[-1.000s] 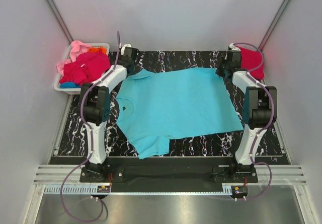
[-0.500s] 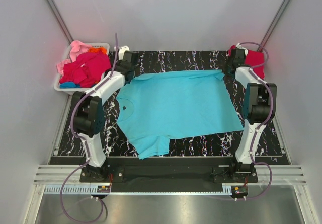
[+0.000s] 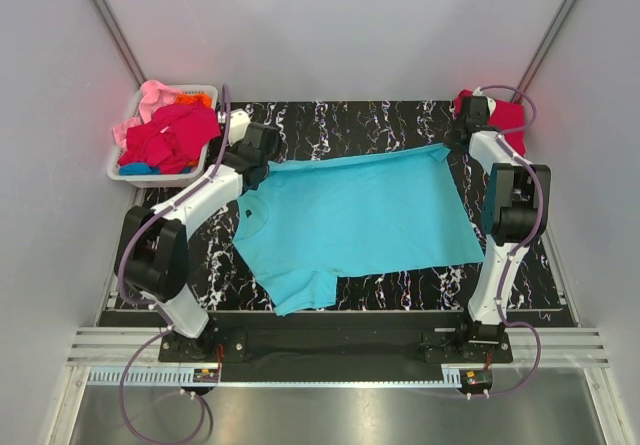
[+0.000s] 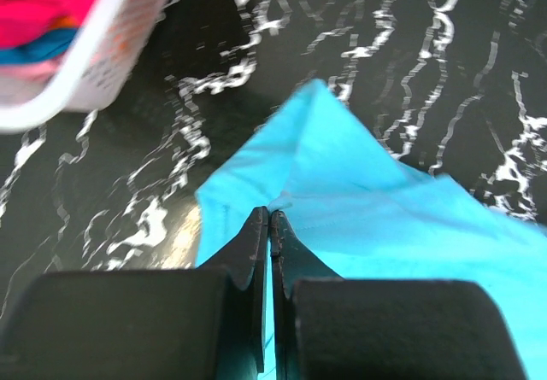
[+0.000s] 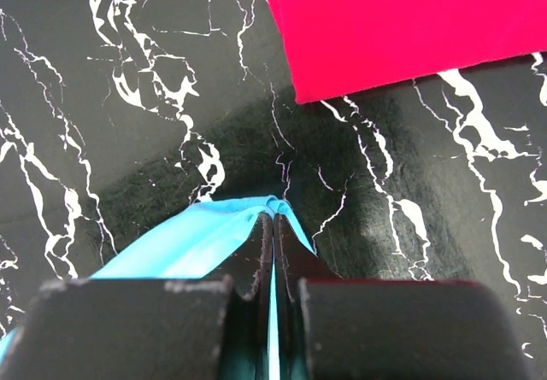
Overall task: Fold and stack the t-shirts
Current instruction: Fold the tshirt
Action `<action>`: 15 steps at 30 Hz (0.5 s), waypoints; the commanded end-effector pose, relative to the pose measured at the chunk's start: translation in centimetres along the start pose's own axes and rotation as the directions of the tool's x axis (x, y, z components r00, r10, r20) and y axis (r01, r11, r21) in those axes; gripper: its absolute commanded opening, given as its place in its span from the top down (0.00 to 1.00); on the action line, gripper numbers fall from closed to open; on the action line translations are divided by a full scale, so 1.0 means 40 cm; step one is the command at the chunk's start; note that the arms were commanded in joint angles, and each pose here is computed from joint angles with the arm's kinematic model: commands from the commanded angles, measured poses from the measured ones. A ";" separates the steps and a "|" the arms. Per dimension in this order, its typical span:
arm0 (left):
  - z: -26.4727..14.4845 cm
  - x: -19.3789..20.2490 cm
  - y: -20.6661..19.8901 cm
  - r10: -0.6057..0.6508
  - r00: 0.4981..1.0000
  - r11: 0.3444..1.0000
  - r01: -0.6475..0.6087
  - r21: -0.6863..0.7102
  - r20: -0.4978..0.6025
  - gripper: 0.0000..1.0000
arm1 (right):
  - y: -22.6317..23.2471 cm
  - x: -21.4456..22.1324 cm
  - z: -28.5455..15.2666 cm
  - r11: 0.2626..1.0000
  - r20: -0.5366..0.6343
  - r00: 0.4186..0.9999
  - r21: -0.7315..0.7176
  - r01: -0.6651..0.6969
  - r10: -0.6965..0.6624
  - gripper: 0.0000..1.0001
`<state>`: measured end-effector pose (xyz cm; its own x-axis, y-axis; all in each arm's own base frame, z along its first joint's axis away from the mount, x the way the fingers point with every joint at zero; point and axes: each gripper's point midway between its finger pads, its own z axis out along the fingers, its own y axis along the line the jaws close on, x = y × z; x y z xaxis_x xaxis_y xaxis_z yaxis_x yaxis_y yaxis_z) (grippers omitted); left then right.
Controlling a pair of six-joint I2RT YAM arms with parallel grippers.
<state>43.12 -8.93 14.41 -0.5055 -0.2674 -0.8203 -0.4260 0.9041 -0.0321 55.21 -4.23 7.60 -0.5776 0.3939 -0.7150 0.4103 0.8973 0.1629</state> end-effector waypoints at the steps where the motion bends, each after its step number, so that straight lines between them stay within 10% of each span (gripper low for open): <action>1: -0.052 -0.061 0.052 -0.129 0.986 0.989 0.137 -0.064 0.107 1.00 | 0.016 -0.029 -0.028 0.999 0.021 0.999 -0.030 -0.023 0.023 1.00; 15: -0.068 -0.037 0.072 -0.131 0.988 0.986 0.138 -0.092 0.084 1.00 | 0.067 -0.080 -0.138 0.987 0.072 0.997 -0.159 0.013 -0.002 1.00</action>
<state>40.58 -7.31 15.21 -0.4506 -0.3317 -0.8288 -0.5320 0.8453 -0.0491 53.01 -2.69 7.30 -0.6239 0.4007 -0.6710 0.3653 0.9085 0.2029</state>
